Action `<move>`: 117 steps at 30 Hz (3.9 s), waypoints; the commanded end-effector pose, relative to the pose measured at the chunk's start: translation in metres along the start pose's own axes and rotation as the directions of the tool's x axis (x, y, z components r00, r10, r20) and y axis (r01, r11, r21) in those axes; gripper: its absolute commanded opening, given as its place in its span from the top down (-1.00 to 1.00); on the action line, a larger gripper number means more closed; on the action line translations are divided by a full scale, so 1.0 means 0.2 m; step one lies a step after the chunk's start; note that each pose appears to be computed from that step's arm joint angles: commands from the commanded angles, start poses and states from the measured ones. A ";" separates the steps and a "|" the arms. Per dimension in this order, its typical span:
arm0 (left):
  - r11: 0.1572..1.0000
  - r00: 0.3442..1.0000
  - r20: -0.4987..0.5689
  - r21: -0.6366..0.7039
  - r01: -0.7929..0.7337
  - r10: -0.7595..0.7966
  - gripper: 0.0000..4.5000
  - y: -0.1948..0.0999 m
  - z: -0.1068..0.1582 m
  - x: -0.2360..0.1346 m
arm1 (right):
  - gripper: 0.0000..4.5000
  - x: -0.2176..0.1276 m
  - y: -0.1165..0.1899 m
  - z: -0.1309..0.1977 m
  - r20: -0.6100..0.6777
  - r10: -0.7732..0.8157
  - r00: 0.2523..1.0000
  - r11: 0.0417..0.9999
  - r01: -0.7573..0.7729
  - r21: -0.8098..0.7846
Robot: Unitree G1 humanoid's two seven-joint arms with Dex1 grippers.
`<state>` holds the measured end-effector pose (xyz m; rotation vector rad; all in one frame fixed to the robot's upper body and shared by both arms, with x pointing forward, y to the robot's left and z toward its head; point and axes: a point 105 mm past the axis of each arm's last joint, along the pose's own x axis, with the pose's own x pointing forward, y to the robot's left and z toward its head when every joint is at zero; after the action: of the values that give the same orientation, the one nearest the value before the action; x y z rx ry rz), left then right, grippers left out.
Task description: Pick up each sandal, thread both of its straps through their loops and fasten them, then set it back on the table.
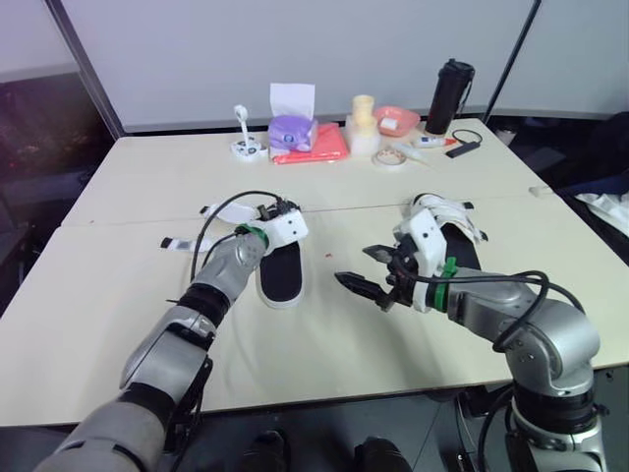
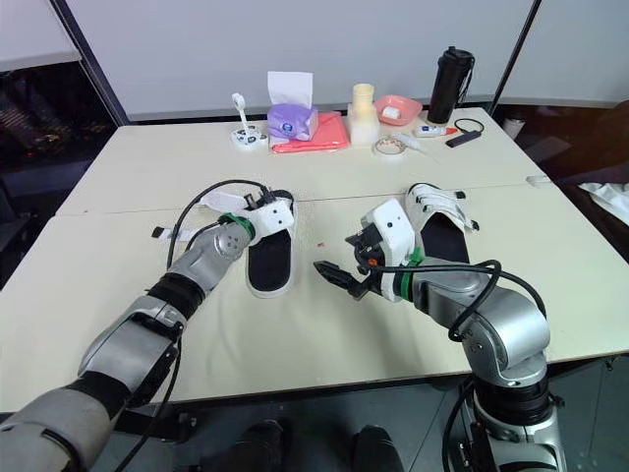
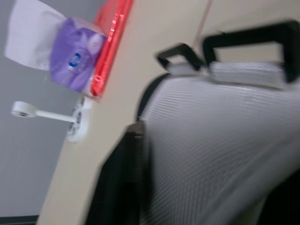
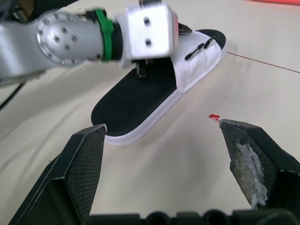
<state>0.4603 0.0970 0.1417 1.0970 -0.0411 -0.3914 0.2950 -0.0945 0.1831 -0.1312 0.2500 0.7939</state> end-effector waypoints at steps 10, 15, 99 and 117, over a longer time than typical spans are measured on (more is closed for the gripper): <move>0.995 0.892 0.441 0.073 0.068 -0.093 0.92 0.06 0.31 -0.11 | -0.87 -0.05 -0.02 0.07 0.046 -0.036 0.998 0.998 0.038 -0.056; 0.942 0.660 0.681 0.306 0.136 -0.316 0.92 0.03 0.48 -0.32 | -0.87 -0.14 -0.11 0.11 0.056 -0.086 0.995 0.992 0.091 -0.090; 0.498 0.595 0.652 -0.360 0.789 -0.471 -1.00 -0.04 -0.17 -0.58 | -0.07 0.16 -0.20 -0.14 -0.025 -0.127 0.992 0.901 0.105 -0.420; 0.289 0.500 0.653 -0.410 0.865 -0.568 -1.00 -0.11 -0.23 -0.65 | 0.97 0.28 -0.06 -0.35 -0.081 0.095 0.992 0.923 -0.118 -0.367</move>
<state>0.3439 0.1710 0.1194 0.1517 0.2863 -1.3804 0.3363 -0.0850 0.1058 -0.5084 0.1594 0.8907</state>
